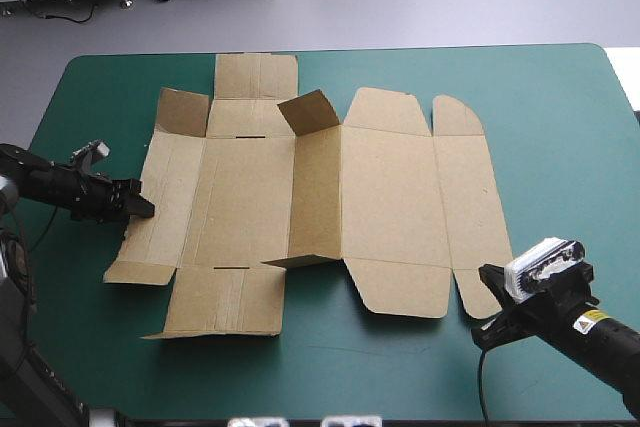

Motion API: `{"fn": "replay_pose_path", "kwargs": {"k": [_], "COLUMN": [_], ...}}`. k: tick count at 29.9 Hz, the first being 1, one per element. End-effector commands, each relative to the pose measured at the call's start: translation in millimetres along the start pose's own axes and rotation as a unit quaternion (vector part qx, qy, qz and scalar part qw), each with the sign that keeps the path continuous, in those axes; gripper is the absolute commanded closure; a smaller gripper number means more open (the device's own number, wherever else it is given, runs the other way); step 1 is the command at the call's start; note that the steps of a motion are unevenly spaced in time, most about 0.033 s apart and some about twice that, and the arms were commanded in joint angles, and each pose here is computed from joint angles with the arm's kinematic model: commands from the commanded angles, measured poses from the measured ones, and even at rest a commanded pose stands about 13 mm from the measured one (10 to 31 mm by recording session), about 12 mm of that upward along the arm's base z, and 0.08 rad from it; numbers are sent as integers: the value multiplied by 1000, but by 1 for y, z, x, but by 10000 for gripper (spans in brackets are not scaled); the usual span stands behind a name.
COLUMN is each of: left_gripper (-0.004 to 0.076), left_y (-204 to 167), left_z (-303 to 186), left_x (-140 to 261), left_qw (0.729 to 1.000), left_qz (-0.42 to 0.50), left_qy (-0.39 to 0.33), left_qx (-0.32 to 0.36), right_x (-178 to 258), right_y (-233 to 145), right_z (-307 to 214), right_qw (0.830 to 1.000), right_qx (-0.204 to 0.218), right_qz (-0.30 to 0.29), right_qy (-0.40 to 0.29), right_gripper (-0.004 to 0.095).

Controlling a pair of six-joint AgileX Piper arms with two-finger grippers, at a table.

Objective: Fold the box

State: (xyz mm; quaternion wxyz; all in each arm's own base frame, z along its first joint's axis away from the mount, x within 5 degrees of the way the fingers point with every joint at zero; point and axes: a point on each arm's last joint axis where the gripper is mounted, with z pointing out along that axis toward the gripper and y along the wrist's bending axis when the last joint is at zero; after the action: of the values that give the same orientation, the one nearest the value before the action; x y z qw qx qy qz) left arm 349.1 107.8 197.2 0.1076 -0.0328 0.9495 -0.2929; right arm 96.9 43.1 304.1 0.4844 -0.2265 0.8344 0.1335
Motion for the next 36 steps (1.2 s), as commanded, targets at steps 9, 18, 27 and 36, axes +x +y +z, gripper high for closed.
{"fn": "replay_pose_path", "kwargs": {"k": [9, 18, 27, 36], "left_gripper": [505, 462, 471, 724], "left_y": [-25, -36, -60, -70], "left_z": [-4, -4, 19, 8], "left_x": [8, 0, 3, -11], "left_qw": [994, 987, 992, 990], "left_qz": [-22, -45, 4, 43], "left_qy": [-18, -52, 7, -25], "left_qx": [102, 148, 128, 131], "right_x": [-14, -14, -18, -25], "right_y": [-2, -2, -4, -1], "right_z": [-4, -4, -5, -10], "right_qw": [999, 999, 998, 998], "right_qx": [10, 10, 21, 13], "right_qz": [0, -1, -6, -7], "right_qy": [-40, -40, -53, -61], "right_gripper": [927, 927, 927, 927]}}
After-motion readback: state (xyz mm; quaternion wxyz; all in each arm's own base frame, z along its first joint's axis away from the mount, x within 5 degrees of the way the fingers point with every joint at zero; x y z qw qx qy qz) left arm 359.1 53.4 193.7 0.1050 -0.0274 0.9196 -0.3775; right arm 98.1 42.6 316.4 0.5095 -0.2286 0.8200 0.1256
